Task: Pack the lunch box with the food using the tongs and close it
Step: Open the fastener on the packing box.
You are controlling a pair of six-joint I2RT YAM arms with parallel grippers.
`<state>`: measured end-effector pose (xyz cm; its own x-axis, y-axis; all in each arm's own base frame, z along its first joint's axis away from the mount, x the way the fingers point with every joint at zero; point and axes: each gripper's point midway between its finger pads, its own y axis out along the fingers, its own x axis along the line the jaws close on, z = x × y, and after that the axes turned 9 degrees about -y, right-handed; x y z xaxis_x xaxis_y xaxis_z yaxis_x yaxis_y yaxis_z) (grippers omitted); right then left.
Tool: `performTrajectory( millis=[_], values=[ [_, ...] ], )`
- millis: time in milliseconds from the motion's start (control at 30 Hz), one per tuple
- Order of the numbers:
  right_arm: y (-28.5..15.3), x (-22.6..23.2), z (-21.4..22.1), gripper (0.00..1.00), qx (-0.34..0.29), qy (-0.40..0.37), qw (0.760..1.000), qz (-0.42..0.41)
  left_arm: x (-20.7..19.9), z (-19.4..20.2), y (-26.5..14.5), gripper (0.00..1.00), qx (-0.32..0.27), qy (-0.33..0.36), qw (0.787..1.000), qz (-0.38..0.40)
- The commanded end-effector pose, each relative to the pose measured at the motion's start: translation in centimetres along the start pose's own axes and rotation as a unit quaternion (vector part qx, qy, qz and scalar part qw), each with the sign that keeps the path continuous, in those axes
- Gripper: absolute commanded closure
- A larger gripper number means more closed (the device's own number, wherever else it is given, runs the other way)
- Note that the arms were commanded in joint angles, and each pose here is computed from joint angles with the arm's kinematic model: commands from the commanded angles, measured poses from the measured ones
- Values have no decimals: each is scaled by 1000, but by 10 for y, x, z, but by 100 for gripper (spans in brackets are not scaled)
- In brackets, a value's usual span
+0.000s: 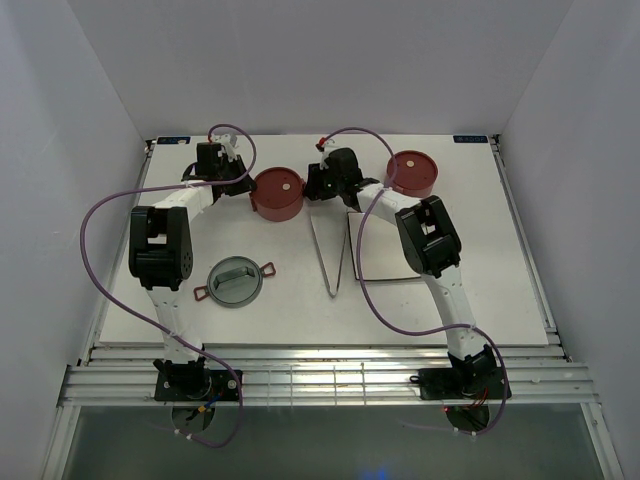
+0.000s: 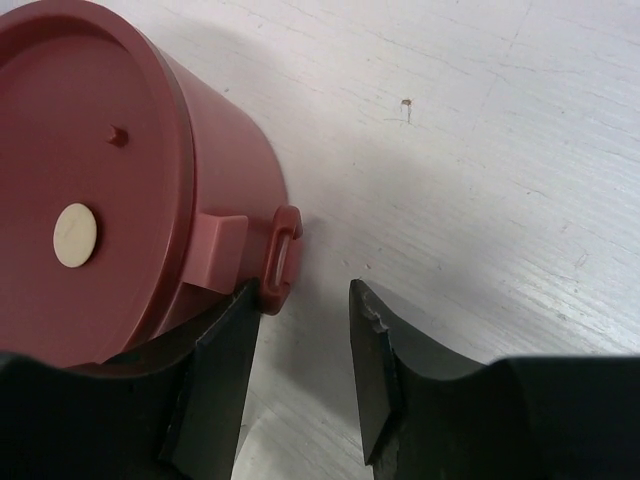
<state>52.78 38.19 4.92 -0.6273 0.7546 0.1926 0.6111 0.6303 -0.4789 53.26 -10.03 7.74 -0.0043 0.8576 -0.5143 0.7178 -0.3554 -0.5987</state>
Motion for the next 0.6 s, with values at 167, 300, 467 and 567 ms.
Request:
performTrajectory(
  millis=[167,300,467,567],
  values=[
    [6,14,-38,64,-62,12,998,-29,18,39,0,77,55,-15,998,-30],
    [8,14,-37,77,-66,24,997,-36,8,21,-4,63,33,-29,999,-22],
    [5,14,-40,92,-71,33,996,-35,8,-9,-21,45,-12,-52,998,-42],
    [-1,12,-40,92,-75,41,996,-26,23,-18,-40,42,-45,-77,992,-85]
  ],
)
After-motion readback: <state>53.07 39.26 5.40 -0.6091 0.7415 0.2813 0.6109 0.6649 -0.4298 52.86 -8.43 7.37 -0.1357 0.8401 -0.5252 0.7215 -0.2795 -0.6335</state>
